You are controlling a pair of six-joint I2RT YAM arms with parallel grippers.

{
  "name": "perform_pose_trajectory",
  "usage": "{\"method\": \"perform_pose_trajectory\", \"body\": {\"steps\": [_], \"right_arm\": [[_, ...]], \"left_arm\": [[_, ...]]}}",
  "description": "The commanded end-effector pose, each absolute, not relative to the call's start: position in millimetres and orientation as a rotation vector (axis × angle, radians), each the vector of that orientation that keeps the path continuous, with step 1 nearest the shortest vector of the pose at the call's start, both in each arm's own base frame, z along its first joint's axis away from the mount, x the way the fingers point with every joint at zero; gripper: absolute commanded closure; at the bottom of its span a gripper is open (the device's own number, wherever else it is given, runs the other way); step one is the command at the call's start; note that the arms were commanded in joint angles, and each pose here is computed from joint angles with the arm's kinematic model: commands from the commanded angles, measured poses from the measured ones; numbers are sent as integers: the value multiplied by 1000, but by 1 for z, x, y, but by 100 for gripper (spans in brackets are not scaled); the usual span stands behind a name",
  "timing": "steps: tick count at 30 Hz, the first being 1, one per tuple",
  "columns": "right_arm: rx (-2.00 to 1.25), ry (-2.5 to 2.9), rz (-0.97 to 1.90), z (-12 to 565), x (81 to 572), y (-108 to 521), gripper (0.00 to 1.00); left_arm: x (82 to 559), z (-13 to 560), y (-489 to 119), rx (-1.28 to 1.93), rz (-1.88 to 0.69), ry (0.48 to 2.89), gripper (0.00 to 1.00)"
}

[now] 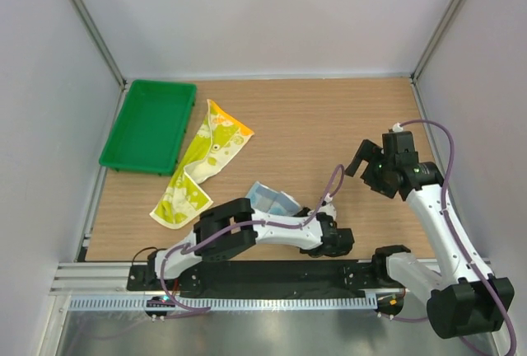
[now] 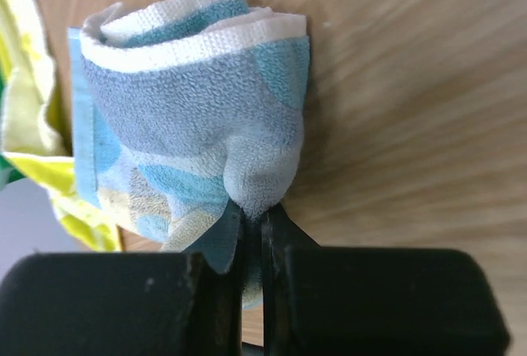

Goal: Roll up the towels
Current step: Roll the towel

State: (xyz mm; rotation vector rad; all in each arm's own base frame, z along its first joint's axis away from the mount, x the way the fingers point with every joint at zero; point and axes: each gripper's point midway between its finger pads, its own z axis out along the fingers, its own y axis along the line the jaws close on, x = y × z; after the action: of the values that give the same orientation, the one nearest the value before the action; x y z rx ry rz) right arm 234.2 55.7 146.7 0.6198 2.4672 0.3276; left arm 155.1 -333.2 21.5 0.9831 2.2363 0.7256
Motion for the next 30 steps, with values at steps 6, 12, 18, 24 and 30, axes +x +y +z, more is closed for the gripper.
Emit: {"method": "perform_pose_trajectory", "body": {"steps": [6,12,18,24,30], "right_arm": [[556,2479,376,155,240,63,0],[504,2536,450,149,235,74,1],[500,2546,502,147,233,81,1],[480,2564,610,142,229,95,1],[461,2573,804,133,218,118,4]], "left_arm": [[117,22,-414,940,78,2465,100],[111,30,-426,887,-294,2574,100],[111,34,-415,798,-653,2676,100],[130,51,-402,633,-937,2674,100],[144,62,-385,441,-1231,2655,99]]}}
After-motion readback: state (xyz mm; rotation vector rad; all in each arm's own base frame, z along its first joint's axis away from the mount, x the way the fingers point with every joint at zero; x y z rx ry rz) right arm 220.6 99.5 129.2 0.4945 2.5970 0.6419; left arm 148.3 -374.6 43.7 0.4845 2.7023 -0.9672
